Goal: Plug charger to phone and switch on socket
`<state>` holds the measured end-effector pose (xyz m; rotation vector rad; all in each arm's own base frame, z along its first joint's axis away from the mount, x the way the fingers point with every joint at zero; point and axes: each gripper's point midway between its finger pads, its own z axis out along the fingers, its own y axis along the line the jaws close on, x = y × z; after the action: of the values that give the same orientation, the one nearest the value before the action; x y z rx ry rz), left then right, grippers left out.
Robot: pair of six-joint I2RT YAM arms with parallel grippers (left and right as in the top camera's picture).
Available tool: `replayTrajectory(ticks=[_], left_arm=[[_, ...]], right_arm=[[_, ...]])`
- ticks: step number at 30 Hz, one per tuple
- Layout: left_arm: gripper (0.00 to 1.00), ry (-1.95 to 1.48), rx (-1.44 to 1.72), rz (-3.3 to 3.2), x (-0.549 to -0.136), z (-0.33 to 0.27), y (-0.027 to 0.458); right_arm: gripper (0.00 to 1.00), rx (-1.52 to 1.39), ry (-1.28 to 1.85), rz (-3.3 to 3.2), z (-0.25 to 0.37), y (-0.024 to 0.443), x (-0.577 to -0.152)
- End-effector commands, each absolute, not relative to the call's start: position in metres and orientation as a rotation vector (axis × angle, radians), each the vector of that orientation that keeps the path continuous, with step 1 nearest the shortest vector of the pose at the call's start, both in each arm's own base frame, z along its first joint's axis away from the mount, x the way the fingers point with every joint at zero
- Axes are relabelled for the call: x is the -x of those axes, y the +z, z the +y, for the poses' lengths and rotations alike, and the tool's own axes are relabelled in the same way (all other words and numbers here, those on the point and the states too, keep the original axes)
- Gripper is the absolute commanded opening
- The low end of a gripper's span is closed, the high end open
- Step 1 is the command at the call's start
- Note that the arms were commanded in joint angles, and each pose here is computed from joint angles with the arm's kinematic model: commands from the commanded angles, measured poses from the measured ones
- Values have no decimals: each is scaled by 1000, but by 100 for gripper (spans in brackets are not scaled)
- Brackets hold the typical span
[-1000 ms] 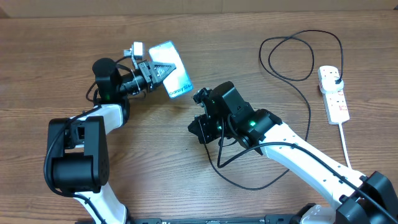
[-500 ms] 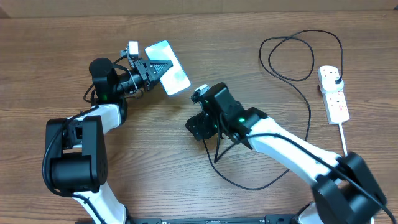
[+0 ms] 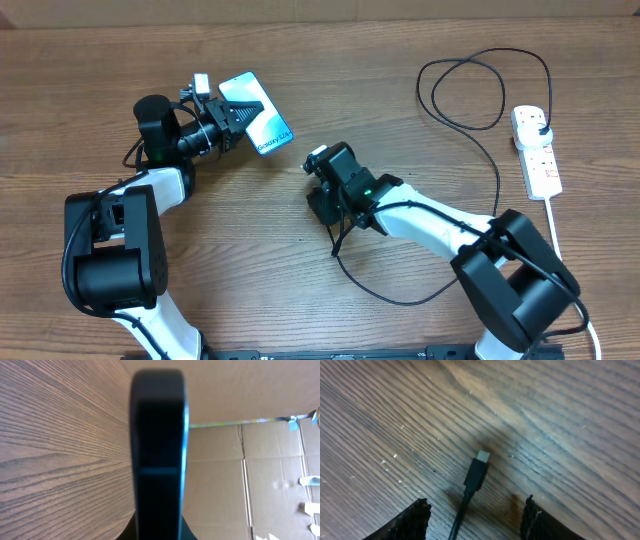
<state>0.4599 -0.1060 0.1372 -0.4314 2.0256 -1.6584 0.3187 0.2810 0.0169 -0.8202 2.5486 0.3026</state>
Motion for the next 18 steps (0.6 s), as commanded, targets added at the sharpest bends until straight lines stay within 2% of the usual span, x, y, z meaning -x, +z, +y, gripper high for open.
replayTrajectory(ticks=[1, 6, 9, 11, 18], left_arm=[[4, -1616, 349, 1999, -465, -104, 145], [4, -1609, 375, 2001, -466, -98, 143], [4, -1610, 413, 2017, -466, -93, 138], [4, -1603, 416, 2022, -465, -91, 136], [4, -1601, 396, 2024, -464, -91, 136]], right_arm=[[59, 859, 198, 2533, 283, 7, -314], [57, 879, 95, 2530, 282, -7, -311], [53, 885, 79, 2556, 279, -19, -309], [47, 884, 73, 2567, 278, -24, -308], [17, 853, 80, 2564, 278, -31, -315]])
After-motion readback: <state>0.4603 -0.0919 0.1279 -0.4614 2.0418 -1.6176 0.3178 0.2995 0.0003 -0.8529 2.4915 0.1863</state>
